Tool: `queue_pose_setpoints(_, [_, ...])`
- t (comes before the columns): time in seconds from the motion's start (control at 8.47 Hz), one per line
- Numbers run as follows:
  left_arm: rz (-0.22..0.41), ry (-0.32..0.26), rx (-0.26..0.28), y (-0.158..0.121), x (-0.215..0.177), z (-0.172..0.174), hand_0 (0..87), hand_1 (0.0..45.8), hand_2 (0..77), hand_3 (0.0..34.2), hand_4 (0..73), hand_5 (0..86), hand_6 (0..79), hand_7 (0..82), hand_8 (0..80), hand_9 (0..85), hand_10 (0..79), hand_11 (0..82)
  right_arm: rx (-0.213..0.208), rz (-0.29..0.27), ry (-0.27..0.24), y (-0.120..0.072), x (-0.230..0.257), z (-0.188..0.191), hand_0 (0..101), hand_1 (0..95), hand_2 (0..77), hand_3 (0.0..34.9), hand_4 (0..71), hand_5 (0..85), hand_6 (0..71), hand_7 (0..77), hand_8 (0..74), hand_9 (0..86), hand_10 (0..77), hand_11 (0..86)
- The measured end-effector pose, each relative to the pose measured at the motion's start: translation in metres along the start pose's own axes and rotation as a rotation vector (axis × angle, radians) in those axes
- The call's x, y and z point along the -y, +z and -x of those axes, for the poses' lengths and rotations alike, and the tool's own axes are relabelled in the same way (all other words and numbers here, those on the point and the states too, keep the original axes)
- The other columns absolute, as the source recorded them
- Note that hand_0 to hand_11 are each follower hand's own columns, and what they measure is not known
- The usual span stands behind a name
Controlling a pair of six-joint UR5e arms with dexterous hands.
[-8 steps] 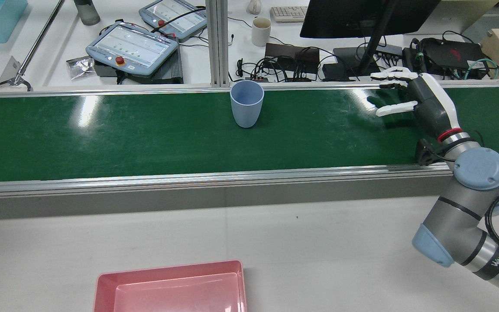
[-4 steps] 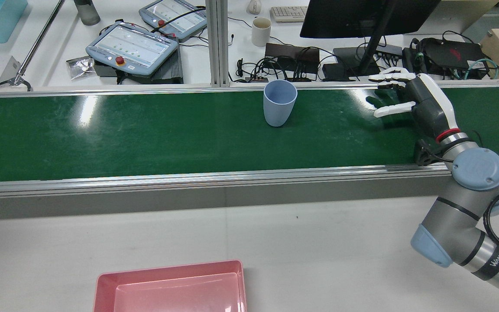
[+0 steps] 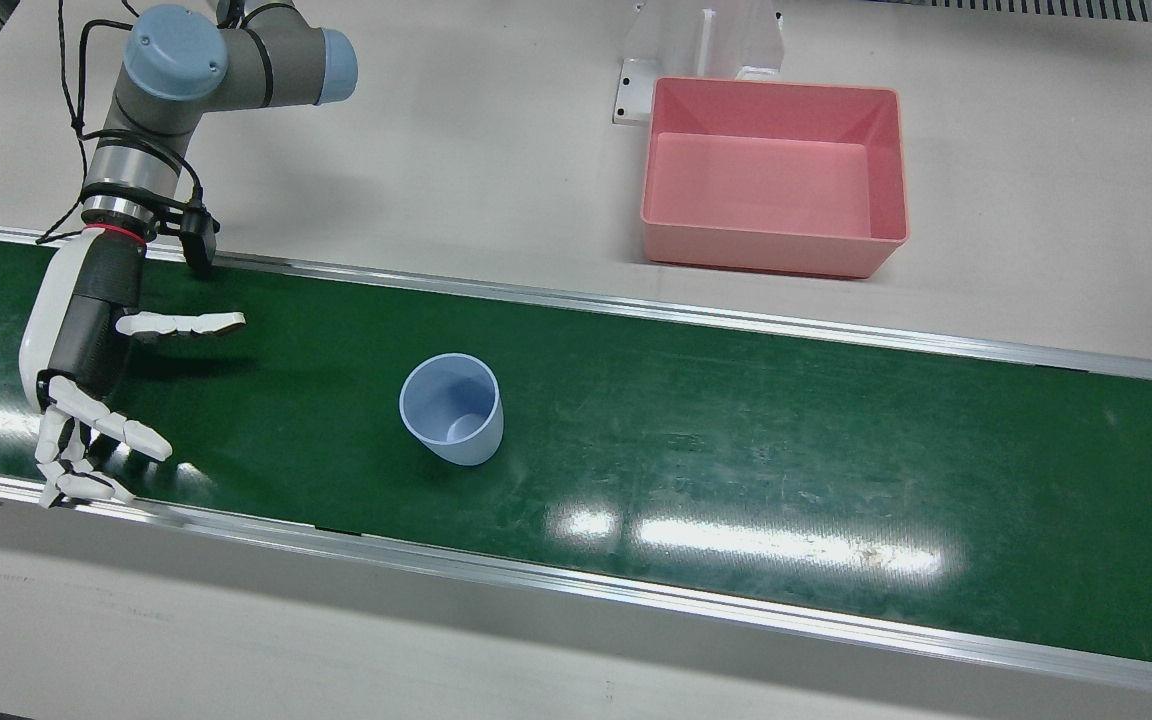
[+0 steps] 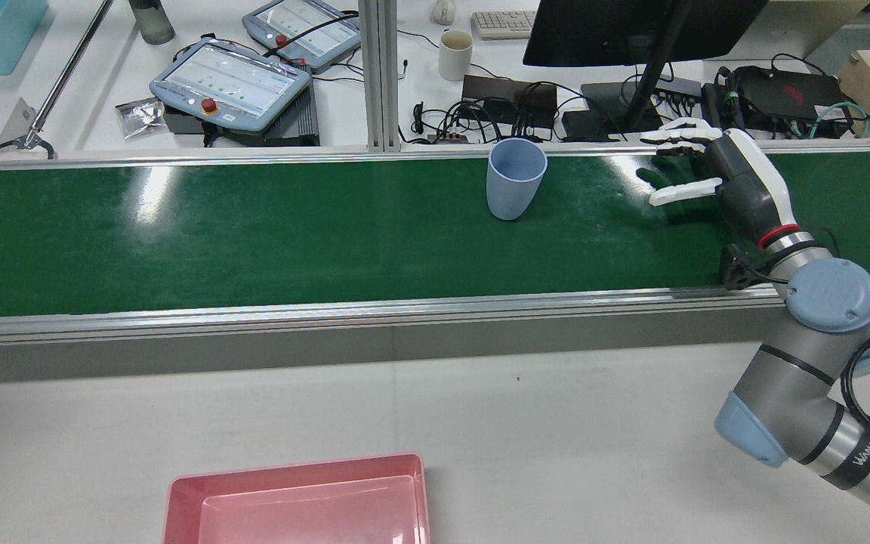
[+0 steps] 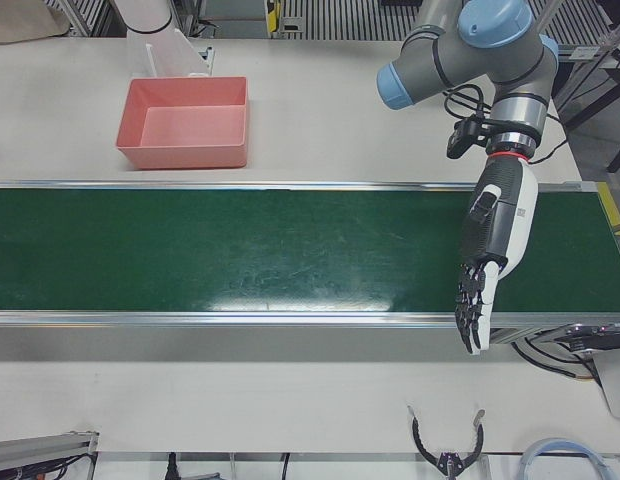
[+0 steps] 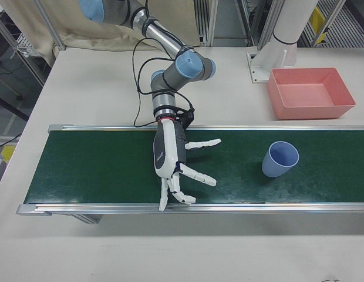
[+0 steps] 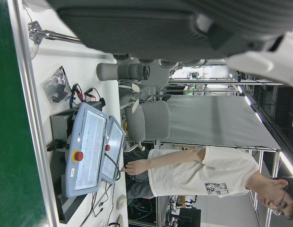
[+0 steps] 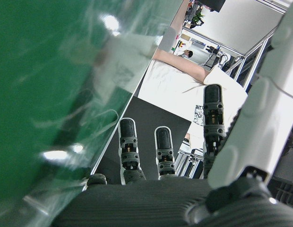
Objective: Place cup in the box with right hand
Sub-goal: 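Wait with the open right hand as the blue cup approaches, then close the right hand fingers around the light blue cup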
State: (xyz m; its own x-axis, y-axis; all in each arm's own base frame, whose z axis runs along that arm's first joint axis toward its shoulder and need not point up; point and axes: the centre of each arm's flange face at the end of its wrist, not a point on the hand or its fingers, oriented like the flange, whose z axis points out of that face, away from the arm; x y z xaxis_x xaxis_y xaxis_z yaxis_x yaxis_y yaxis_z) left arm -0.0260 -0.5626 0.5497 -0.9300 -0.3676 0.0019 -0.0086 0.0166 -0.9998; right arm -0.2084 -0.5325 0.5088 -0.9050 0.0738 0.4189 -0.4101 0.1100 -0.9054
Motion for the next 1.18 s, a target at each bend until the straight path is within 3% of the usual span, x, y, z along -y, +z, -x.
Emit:
queue_pose_setpoints(0.94, [0.0, 0.0, 0.0, 0.0, 0.0, 0.0, 0.0, 0.5, 0.0, 0.0, 1.1, 0.0, 0.0, 0.0, 0.0, 0.0, 0.0, 0.0, -0.002, 0.024, -0.008, 0.003, -0.016, -0.004, 52, 7.1, 0.5, 20.3, 36.0, 7.1, 4.9, 44.2, 21.3, 27.3, 2.7, 2.7])
queue_pose_setpoints(1.18, [0.0, 0.0, 0.0, 0.0, 0.0, 0.0, 0.0, 0.5, 0.0, 0.0, 1.1, 0.0, 0.0, 0.0, 0.0, 0.0, 0.0, 0.0, -0.002, 0.027, -0.007, 0.003, -0.018, -0.004, 52, 7.1, 0.5, 21.8, 36.0, 7.1, 4.9, 44.2, 21.3, 27.3, 2.2, 2.7])
